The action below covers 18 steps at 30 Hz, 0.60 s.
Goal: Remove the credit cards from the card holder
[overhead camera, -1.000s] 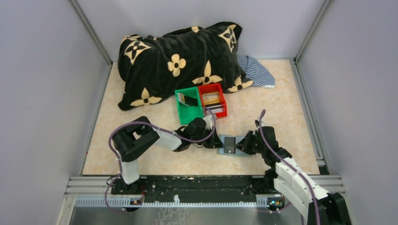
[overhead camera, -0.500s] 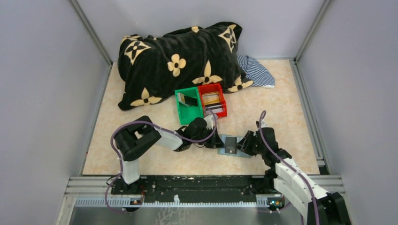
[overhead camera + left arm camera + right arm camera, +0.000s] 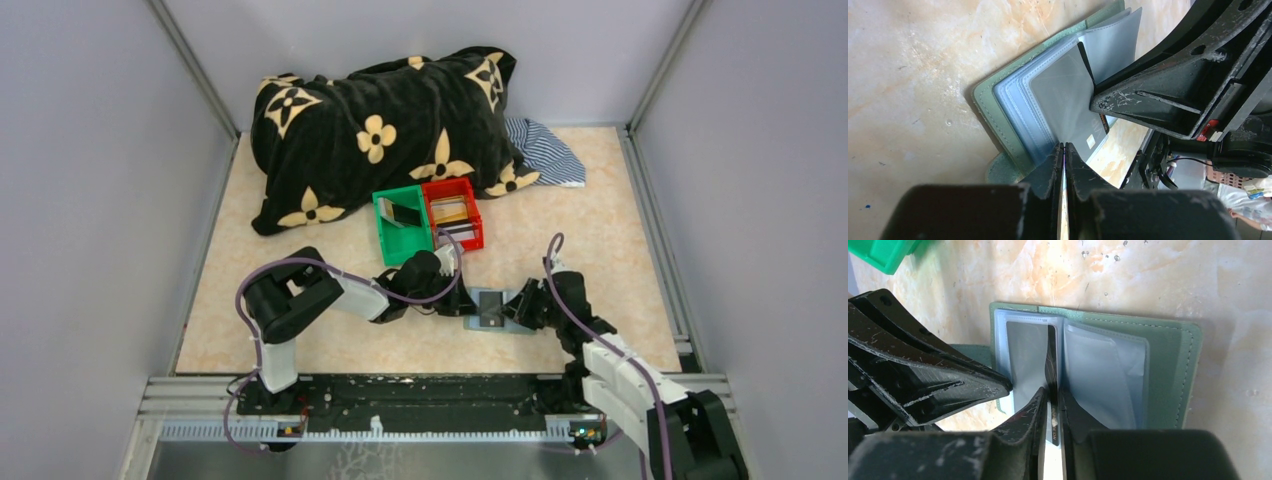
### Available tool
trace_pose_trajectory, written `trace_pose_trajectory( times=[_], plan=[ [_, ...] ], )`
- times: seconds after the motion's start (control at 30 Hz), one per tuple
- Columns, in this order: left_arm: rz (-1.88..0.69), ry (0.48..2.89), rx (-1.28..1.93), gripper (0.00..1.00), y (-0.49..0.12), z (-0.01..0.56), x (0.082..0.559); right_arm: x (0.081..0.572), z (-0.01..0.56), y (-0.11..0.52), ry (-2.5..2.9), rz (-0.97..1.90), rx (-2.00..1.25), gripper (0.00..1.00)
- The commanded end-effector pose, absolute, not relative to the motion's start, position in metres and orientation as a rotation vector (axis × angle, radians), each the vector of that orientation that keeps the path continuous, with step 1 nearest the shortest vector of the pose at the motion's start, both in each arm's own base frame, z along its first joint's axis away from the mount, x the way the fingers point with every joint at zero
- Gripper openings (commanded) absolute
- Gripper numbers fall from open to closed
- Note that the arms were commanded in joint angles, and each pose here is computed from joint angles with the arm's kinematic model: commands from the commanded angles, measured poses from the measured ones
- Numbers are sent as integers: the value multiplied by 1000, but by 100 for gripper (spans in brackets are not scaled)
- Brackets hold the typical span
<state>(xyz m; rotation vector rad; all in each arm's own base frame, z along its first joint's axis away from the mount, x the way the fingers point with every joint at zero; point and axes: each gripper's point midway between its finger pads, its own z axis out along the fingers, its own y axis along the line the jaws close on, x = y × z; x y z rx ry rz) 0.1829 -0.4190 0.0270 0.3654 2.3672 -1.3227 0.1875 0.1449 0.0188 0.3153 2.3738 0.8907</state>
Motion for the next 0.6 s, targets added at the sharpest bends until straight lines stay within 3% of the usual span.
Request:
trace_pose_trajectory(
  times=[0.0,0.2,0.27,0.57],
  plan=[
    [-1237,2476,373,9,-409,-2,174,176,13,149,2403,922,281,9],
    [-1228,2490,372,9,-409,-5,174,179,31,154,2348,967,243,7],
    [-1221,2498,373,9,-409,-7,175,181,41,156,2317,985,223,0],
    [-1212,2512,367,9,-410,-10,175,180,57,162,2297,1027,157,0]
  ],
)
